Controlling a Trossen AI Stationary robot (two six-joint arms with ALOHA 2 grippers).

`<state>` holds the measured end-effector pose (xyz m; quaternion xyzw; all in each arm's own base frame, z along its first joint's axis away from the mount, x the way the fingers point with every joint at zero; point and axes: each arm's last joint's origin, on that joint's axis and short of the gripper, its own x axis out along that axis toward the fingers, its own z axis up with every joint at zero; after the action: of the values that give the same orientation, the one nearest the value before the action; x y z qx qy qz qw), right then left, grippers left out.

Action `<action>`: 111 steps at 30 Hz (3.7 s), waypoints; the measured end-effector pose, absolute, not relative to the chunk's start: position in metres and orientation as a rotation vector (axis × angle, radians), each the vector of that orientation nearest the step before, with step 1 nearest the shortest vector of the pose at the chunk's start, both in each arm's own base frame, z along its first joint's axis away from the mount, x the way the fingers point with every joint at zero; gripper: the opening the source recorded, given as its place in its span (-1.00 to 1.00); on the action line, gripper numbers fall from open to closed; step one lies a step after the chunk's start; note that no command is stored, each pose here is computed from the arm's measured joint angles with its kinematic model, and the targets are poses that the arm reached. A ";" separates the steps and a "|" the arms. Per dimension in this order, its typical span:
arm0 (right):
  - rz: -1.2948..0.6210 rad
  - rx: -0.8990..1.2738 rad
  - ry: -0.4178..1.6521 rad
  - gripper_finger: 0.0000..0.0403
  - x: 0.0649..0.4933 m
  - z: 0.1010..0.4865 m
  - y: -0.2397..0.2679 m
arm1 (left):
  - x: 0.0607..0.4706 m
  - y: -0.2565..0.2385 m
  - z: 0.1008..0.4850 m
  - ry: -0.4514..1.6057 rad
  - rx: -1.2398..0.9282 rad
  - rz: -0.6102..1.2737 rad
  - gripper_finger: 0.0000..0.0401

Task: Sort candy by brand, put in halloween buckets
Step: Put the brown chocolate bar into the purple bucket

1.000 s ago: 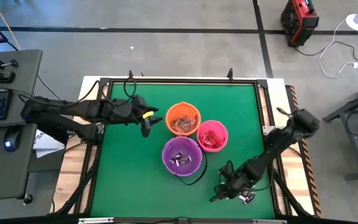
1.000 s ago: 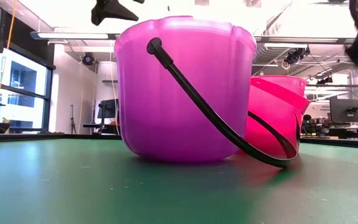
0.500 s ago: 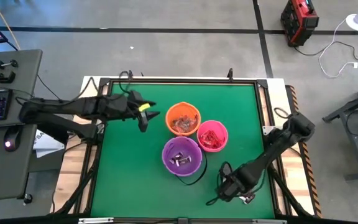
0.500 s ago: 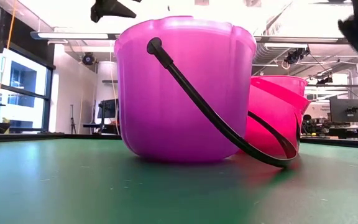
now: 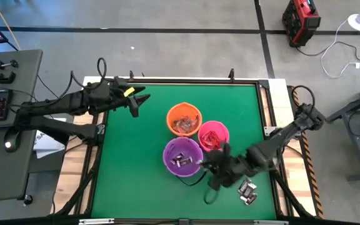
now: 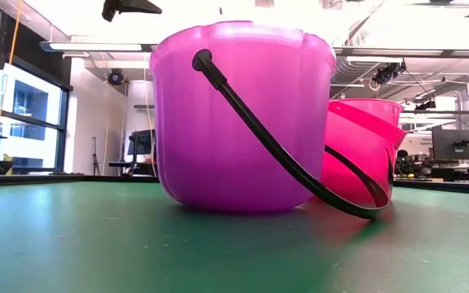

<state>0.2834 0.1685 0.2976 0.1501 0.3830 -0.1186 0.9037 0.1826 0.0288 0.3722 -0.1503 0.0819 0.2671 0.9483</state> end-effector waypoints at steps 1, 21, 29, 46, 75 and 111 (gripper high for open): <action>-0.229 0.300 0.776 -0.98 0.291 0.296 0.164 | 0.183 0.029 0.372 0.169 -0.310 0.544 0.10; -0.136 0.411 0.891 0.13 0.322 0.288 0.113 | 0.188 0.028 0.369 0.185 -0.371 0.493 0.10; -0.352 0.561 1.232 0.18 0.222 0.285 0.151 | 0.186 0.028 0.363 0.250 -0.364 0.504 0.10; -0.909 1.244 1.312 0.18 0.140 0.151 0.165 | 0.186 0.028 0.362 0.247 -0.395 0.518 0.10; -0.874 1.065 1.385 -0.99 0.149 0.178 0.168 | 0.186 0.028 0.362 0.259 -0.379 0.516 0.10; -0.145 0.780 0.753 -0.89 0.265 0.341 0.131 | 0.185 0.029 0.362 0.255 -0.374 0.534 0.10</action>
<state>0.2645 0.1307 0.3413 0.3709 0.3579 -0.0691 0.8541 0.1854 0.0289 0.3615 -0.1831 0.1250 0.2618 0.9393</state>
